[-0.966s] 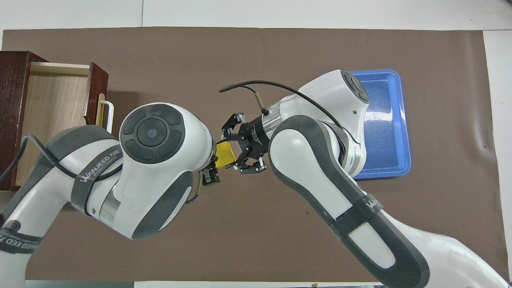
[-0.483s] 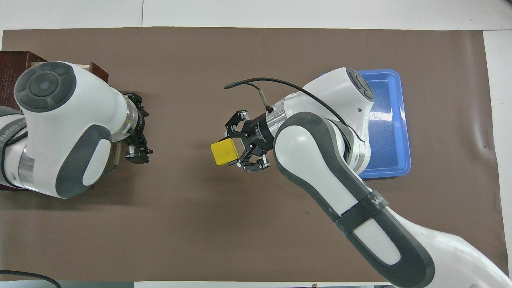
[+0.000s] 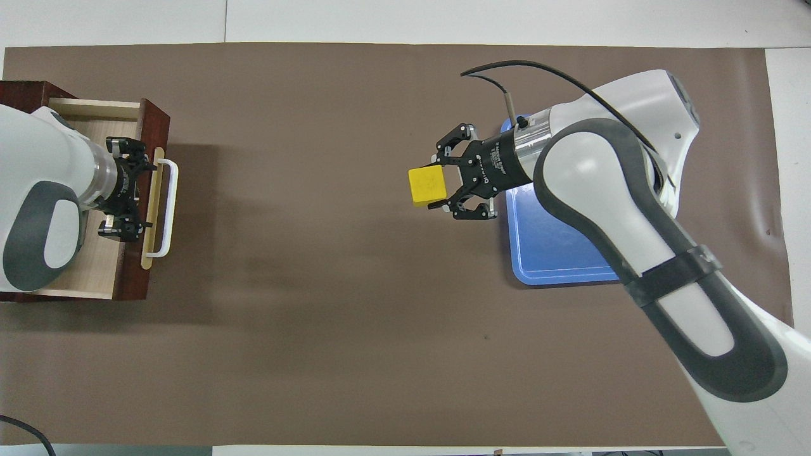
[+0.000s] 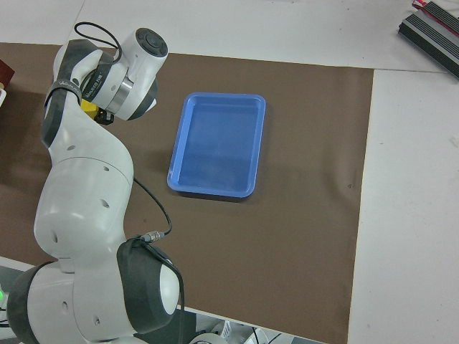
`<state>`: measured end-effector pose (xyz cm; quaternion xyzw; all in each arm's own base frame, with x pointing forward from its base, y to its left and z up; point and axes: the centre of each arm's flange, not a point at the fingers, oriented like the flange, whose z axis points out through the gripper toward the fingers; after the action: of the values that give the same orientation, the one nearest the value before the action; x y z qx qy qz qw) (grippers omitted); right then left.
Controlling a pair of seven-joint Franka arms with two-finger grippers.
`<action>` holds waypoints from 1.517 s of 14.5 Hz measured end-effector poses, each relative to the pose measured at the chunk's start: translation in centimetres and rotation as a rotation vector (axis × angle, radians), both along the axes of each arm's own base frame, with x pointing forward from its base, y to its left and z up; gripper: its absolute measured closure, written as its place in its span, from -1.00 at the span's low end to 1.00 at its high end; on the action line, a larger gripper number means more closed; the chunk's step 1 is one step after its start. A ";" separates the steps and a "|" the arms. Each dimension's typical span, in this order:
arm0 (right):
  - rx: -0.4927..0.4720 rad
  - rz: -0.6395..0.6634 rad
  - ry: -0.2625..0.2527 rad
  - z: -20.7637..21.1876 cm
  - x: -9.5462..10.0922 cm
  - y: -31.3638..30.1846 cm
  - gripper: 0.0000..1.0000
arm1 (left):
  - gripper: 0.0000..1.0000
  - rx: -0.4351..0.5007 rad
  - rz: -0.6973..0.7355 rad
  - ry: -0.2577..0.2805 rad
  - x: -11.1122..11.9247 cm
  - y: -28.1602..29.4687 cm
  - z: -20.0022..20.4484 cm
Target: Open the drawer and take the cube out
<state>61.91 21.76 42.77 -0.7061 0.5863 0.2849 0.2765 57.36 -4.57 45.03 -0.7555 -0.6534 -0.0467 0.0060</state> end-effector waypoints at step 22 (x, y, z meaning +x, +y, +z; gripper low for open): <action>-0.093 -0.069 0.051 -16.8 -3.0 -26.5 -0.13 | -1.00 0.038 -0.542 0.141 -3.0 -0.8 10.5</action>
<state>58.87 -4.79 25.95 -0.6902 0.6296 0.2656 0.2380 54.31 -5.32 55.53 -0.9039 -0.4245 -0.0060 0.0529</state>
